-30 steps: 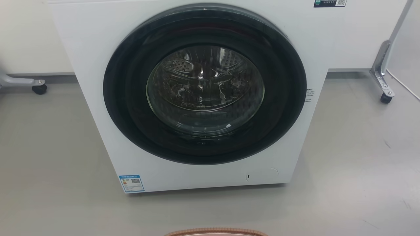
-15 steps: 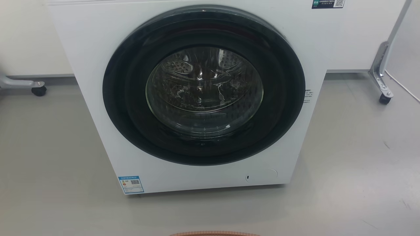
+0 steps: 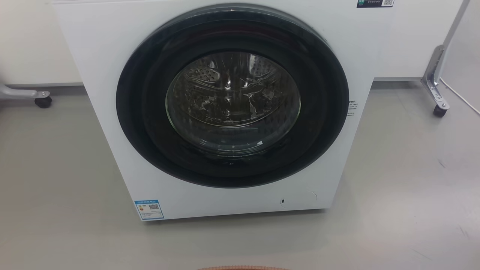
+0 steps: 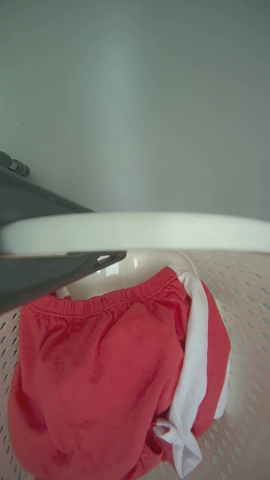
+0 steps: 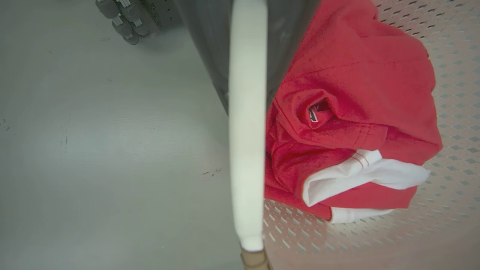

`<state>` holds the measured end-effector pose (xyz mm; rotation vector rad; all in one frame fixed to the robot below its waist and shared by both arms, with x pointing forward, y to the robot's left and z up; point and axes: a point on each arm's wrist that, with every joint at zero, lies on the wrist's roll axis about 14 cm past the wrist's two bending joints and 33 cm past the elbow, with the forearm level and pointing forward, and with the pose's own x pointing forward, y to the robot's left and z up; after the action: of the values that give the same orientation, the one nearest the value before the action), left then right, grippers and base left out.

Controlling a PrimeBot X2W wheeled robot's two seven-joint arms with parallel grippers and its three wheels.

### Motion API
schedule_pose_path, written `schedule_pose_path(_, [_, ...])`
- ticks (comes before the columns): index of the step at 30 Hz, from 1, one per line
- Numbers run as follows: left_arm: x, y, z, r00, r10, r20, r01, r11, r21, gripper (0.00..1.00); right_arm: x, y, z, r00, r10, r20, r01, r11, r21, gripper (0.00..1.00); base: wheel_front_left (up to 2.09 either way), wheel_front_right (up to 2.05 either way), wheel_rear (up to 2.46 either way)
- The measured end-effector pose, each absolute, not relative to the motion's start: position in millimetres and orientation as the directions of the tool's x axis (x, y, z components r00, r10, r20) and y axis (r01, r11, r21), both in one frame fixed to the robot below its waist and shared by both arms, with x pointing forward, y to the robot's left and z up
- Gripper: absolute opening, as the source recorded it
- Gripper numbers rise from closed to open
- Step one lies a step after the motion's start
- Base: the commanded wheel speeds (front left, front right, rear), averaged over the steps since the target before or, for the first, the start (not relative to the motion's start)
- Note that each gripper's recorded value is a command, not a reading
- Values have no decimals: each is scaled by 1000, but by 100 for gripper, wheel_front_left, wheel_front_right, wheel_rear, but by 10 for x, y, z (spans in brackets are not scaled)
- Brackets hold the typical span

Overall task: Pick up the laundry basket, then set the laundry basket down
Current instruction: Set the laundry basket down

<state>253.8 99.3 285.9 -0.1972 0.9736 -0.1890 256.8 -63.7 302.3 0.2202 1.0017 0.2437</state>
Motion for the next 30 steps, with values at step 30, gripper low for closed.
schedule_pose_path(30, [3567, 969, 3028, 635, -242, -734, 71, 964, -256, 0, 3860, -684, 3344, 654, 284, -701, -187, 959, 214, 0, 0, 0, 0])
